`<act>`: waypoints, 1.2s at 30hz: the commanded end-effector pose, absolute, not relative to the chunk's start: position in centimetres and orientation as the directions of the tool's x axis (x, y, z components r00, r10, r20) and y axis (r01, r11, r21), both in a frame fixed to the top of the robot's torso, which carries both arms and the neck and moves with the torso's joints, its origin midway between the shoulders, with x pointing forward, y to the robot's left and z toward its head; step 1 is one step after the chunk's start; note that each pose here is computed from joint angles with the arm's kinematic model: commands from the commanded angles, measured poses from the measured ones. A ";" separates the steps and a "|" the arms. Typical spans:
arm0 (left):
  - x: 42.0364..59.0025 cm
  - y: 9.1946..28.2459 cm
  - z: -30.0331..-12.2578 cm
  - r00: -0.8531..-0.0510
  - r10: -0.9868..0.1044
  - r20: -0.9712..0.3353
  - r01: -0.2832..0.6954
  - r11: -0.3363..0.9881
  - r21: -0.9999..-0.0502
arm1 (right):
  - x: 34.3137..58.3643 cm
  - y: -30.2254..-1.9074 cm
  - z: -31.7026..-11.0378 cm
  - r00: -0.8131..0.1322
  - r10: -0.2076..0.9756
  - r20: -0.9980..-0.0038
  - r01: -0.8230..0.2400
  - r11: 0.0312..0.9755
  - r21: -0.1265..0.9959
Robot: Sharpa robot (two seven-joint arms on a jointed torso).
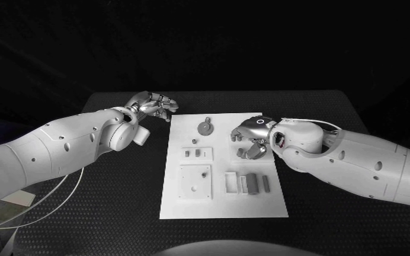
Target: Assemble the parts on the task board
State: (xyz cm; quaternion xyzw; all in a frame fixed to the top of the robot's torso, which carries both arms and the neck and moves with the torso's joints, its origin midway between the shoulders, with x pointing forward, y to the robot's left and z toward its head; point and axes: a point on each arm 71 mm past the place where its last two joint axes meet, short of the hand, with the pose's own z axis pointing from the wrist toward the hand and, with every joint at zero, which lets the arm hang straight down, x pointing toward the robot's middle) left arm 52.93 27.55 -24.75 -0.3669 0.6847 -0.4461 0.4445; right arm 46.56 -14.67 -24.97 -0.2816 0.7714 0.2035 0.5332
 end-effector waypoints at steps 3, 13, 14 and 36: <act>53.0 27.4 -24.6 -0.345 -0.899 -0.271 -0.100 0.323 -0.941 | 46.6 -14.8 -25.4 -0.256 -0.238 -0.937 -0.653 0.757 -0.014; 53.0 27.4 -24.6 -0.345 -0.898 -0.271 -0.100 0.323 -0.941 | 46.3 -14.5 -25.7 -0.228 -0.202 -0.952 -0.667 0.745 0.001; 53.0 27.4 -24.6 -0.345 -0.898 -0.272 -0.100 0.323 -0.941 | 46.3 -14.4 -25.7 -0.227 -0.200 -0.953 -0.669 0.743 0.003; 52.9 27.5 -24.6 -0.345 -0.898 -0.272 -0.102 0.324 -0.941 | 46.3 -14.4 -27.1 -0.260 -0.248 -0.933 -0.665 0.747 -0.013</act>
